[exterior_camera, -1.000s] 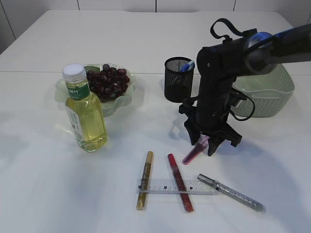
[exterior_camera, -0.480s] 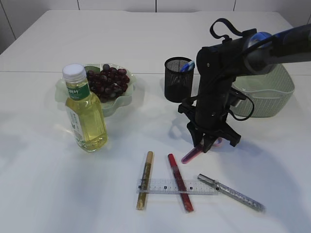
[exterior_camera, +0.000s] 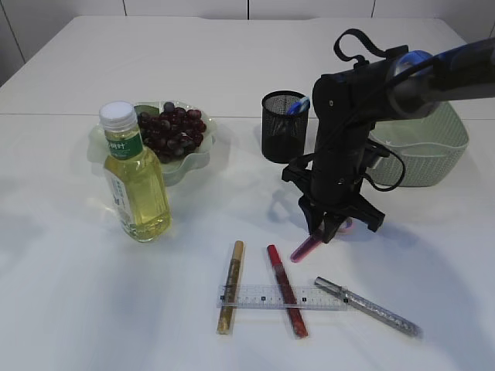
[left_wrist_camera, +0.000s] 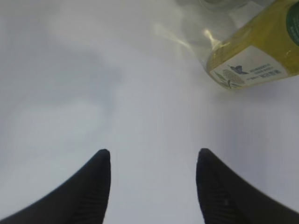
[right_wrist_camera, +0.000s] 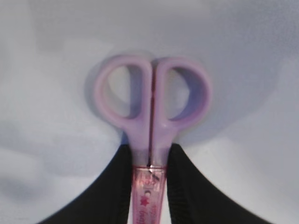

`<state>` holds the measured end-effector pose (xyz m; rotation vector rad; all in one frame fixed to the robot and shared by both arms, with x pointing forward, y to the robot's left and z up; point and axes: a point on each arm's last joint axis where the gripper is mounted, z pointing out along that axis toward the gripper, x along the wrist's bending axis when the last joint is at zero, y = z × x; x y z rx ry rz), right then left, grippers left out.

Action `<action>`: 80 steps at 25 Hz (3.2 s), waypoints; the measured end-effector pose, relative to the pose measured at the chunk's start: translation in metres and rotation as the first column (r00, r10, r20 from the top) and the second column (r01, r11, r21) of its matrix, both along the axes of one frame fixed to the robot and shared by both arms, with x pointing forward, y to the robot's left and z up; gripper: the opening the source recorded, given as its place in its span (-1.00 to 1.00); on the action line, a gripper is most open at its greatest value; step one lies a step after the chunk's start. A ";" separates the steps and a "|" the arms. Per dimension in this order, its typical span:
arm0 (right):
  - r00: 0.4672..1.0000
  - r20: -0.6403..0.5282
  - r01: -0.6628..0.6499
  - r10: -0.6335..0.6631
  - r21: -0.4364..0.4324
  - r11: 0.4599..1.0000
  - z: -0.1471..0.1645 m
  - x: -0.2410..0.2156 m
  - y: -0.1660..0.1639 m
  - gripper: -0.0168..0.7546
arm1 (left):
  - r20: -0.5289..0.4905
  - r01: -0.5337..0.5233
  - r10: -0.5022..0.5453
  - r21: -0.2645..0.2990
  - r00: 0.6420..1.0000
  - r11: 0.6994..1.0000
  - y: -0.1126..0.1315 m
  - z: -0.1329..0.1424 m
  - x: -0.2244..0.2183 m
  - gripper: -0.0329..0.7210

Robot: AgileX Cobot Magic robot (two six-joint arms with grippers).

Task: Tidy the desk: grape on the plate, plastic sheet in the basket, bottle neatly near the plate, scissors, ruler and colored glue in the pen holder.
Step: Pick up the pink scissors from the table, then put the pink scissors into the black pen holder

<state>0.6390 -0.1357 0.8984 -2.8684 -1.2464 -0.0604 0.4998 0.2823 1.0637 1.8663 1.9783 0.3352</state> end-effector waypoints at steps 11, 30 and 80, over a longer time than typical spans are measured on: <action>0.991 0.012 -0.132 0.132 0.029 0.991 0.019 -0.004 0.001 -0.46 | 0.001 0.004 -0.004 0.016 1.000 1.000 0.001 0.000 0.000 0.22; 0.824 0.154 -0.567 0.546 0.209 0.797 0.066 -0.014 0.019 -0.46 | 0.001 0.006 -0.006 0.026 1.000 1.000 0.002 0.000 0.000 0.22; -0.047 0.817 -0.577 0.575 -0.492 0.652 0.107 0.110 -0.044 -0.46 | -0.022 0.009 -0.008 0.029 1.000 1.000 0.002 -0.001 -0.002 0.22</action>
